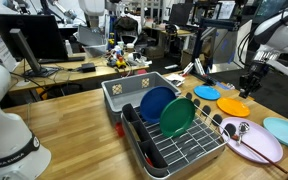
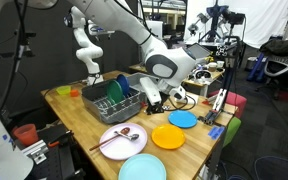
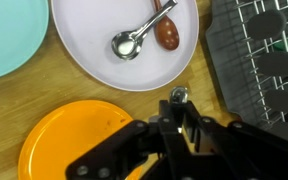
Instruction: Pick the small silver spoon on the white plate and put it on the yellow plate
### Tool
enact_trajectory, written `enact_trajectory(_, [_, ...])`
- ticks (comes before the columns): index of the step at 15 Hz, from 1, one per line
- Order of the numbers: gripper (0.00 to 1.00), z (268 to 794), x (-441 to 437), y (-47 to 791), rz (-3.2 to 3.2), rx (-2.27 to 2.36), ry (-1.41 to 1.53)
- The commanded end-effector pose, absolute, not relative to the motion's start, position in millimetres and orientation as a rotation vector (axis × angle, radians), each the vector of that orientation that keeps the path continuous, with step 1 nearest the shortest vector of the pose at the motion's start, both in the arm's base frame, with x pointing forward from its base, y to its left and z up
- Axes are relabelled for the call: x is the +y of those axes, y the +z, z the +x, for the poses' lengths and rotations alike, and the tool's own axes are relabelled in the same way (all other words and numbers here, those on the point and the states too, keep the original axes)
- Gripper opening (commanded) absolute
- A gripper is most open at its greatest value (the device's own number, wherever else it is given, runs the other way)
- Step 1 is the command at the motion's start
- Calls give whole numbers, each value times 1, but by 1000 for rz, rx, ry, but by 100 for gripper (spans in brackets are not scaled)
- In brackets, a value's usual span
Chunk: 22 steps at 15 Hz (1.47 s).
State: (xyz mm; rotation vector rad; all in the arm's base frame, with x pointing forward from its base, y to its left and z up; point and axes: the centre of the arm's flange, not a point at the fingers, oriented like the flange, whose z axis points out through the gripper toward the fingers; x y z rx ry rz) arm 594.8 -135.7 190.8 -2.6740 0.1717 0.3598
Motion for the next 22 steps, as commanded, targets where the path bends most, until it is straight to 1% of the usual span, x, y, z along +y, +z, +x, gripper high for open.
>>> enact_trajectory(1, [17, 595, -137, 191, -2685, 166, 363])
enact_trajectory(8, [17, 595, -137, 192, -2693, 158, 366])
enact_trajectory(9, [4, 595, -137, 192, -2693, 158, 366])
enact_trajectory(13, [4, 592, -149, 168, -2624, 319, 357])
enact_trajectory(22, [4, 580, -178, 102, -2340, 920, 239])
